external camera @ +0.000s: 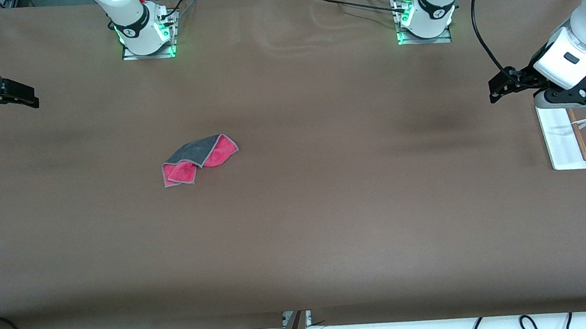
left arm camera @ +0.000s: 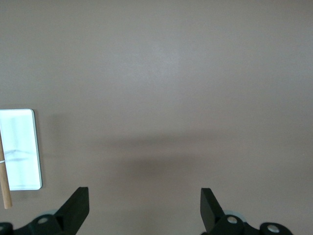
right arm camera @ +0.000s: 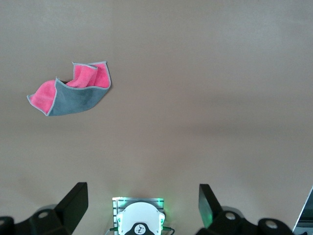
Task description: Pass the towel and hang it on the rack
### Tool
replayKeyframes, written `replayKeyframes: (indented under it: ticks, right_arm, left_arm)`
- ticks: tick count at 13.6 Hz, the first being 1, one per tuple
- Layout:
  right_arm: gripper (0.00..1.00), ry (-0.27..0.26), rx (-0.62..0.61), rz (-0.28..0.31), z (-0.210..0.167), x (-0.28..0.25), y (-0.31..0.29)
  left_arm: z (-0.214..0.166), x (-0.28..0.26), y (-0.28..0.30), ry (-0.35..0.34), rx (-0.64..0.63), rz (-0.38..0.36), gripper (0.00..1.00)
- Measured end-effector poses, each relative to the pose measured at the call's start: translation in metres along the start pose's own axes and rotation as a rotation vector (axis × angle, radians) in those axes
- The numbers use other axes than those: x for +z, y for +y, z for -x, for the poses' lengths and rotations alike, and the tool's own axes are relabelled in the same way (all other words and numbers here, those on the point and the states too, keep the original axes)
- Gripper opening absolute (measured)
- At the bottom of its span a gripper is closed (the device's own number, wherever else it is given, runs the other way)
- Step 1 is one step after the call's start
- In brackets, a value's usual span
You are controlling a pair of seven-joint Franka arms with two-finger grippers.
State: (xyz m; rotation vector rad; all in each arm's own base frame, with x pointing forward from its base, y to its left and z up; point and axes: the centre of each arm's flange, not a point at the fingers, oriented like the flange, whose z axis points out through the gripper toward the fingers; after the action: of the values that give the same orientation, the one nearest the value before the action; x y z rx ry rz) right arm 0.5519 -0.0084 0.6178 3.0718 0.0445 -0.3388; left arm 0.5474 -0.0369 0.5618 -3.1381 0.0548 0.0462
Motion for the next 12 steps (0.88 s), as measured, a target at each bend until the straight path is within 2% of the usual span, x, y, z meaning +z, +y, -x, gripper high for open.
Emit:
replayKeyframes:
  ticks: [12]
  right_arm:
    - [1.0, 0.001, -0.001, 0.0, -0.0002, 0.0, -0.0006]
  left_arm:
    - [0.0016, 0.0013, -0.0001, -0.015, 0.0, 0.0, 1.0]
